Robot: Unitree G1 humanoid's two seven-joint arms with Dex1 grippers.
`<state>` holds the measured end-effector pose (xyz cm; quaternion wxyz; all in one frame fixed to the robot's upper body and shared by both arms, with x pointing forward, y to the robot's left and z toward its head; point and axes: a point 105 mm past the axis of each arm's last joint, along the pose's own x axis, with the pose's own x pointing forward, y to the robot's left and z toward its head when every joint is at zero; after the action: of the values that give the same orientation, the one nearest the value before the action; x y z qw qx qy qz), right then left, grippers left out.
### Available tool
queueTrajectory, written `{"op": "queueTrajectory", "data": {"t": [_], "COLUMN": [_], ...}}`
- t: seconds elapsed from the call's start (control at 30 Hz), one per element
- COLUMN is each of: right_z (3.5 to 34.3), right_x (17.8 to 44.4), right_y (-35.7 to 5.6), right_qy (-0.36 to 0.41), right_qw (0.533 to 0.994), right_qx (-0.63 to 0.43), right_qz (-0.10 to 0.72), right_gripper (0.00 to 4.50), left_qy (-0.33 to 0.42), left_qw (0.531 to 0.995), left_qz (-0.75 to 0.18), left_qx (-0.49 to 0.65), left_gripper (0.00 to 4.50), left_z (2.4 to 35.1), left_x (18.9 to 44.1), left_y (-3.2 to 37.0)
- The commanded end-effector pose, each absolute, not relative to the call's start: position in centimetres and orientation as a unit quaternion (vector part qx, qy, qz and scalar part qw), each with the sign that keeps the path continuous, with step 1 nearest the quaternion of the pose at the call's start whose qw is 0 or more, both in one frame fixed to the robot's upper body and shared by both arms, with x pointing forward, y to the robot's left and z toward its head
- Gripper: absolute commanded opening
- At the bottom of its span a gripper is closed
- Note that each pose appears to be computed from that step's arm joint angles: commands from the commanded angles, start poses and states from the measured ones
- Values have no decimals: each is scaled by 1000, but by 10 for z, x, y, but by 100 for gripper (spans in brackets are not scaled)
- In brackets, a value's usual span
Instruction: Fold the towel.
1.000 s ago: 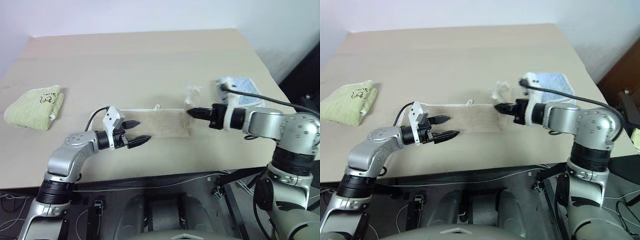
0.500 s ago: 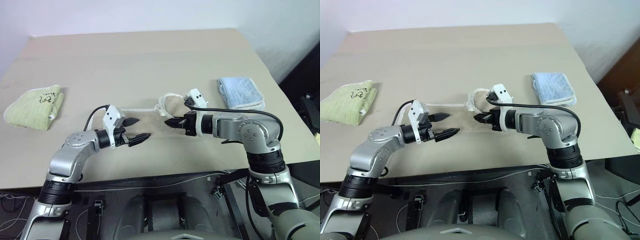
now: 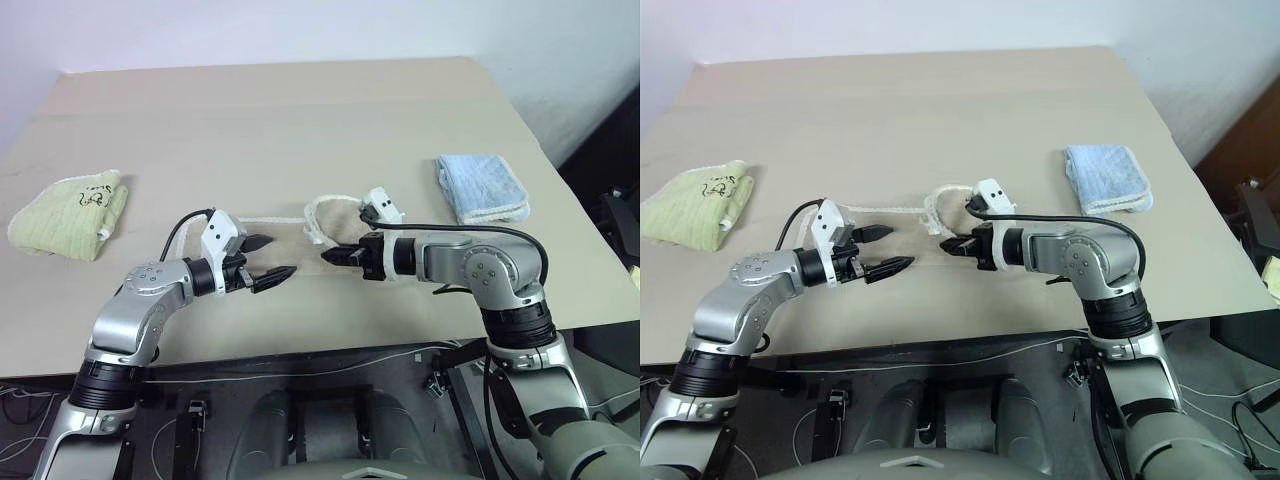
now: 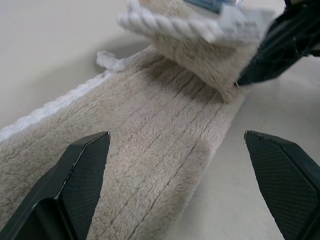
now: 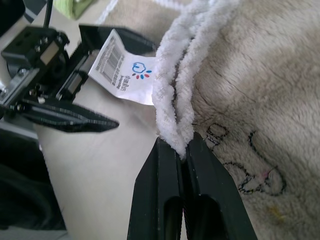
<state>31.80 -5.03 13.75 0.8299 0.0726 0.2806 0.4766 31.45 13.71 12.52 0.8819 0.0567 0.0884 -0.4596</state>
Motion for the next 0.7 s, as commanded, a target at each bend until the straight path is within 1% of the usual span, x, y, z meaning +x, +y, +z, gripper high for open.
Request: {"op": "queueTrajectory", "data": {"t": [0.03,0.1,0.13,0.17,0.3,0.4,0.5,0.57,0.67,0.7], "right_z": [150,149,148,148,151,163,181,184,188,190], "right_x": [311,311,311,313,314,314,307,305,310,310], "right_y": [-45,-43,-42,-41,-43,-53,-64,-68,-71,-71], "right_qy": [260,260,259,256,252,229,187,177,126,108], "right_qw": [823,822,822,825,826,828,822,822,842,845], "right_qx": [72,69,68,70,78,107,136,140,130,124], "right_qz": [500,502,502,499,498,500,520,523,509,509], "right_gripper": [3,3,49,71,197,293,293,293,232,196], "left_qy": [64,63,63,62,46,22,-13,-27,-46,-49], "left_qw": [886,885,885,885,887,889,890,890,877,874], "left_qz": [-455,-456,-456,-456,-454,-454,-455,-456,-478,-483], "left_qx": [68,67,67,67,65,63,30,10,-9,-13], "left_gripper": [450,450,450,450,450,450,450,450,450,432], "left_z": [136,136,136,136,143,154,176,187,199,201], "left_x": [317,318,318,318,319,319,322,324,326,327], "left_y": [139,138,138,138,139,141,145,146,139,136]}}
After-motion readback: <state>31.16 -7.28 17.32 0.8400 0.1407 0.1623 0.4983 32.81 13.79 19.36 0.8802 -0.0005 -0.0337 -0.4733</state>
